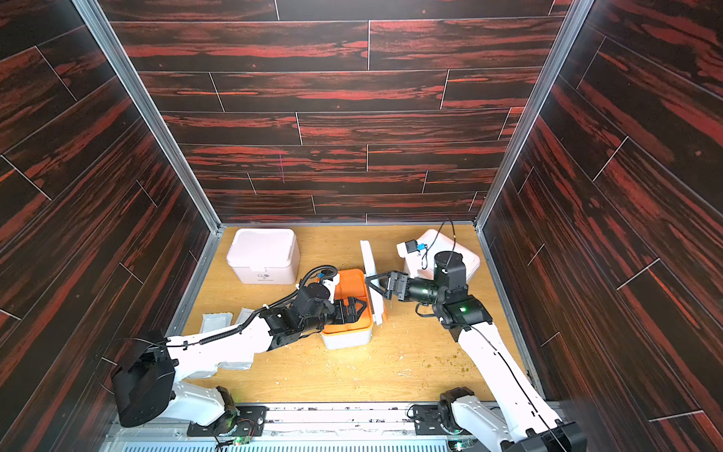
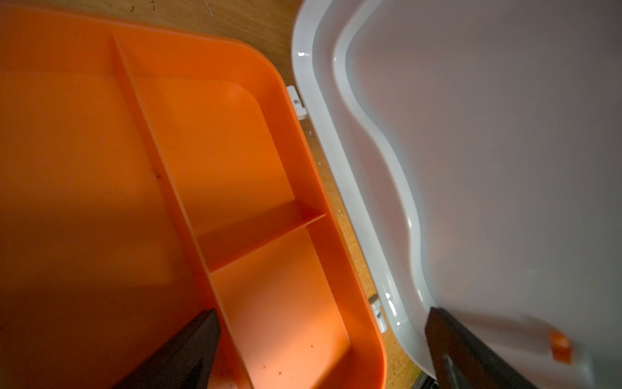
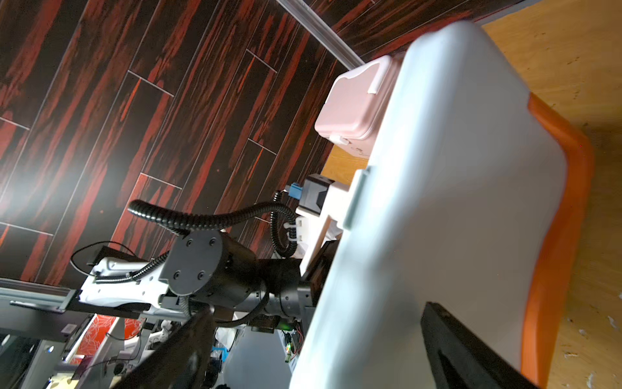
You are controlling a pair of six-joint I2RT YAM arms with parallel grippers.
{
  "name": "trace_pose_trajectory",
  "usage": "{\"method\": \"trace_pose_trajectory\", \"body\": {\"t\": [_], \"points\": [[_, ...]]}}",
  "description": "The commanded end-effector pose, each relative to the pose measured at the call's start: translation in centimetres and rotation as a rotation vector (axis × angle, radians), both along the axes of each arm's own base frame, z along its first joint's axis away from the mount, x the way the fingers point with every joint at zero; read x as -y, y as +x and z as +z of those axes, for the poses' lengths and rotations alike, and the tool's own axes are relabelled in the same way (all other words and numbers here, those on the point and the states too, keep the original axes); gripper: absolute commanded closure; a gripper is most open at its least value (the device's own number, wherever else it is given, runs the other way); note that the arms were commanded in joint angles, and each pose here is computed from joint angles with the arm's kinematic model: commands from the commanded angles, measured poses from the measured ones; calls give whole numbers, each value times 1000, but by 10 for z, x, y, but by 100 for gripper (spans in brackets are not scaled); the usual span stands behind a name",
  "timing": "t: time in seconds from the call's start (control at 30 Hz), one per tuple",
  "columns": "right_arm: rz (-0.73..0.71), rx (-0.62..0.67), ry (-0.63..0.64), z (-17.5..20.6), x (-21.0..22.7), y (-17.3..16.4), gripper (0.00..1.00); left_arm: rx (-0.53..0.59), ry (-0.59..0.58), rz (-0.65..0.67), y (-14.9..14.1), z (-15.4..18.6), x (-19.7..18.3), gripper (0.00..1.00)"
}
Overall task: Open first aid kits and take out gauze
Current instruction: Close the lid of the first aid kit, then close the fastener on the first aid kit.
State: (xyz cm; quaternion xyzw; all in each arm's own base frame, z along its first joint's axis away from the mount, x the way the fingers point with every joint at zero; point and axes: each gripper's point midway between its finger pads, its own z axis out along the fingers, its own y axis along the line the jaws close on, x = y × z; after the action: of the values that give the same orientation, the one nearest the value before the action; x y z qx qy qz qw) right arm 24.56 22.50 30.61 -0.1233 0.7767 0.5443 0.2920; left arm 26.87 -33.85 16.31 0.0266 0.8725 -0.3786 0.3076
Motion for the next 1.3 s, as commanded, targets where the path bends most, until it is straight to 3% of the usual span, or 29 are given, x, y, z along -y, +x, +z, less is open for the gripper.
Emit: {"method": "trace_pose_trajectory", "body": {"t": [0.0,0.37,0.53,0.63,0.8,1.1,1.27], "points": [[-7,15,-39,2,-4,1,1,56,-76,25,-5,32,-9,0],[102,31,-91,-4,-43,-12,1,218,-44,177,-24,76,-89,0],[101,9,-214,-27,-54,-11,1,247,9,268,-33,81,-131,0],[-64,13,-396,-52,-34,14,1,244,5,285,-38,80,-144,0],[-187,35,-539,-67,-13,31,1,211,-27,304,-40,72,-155,0],[-187,56,-563,-67,-10,31,2,125,-92,324,-32,51,-164,0],[-113,55,-546,-69,-28,28,16,80,-170,329,-22,39,-164,0]]}}
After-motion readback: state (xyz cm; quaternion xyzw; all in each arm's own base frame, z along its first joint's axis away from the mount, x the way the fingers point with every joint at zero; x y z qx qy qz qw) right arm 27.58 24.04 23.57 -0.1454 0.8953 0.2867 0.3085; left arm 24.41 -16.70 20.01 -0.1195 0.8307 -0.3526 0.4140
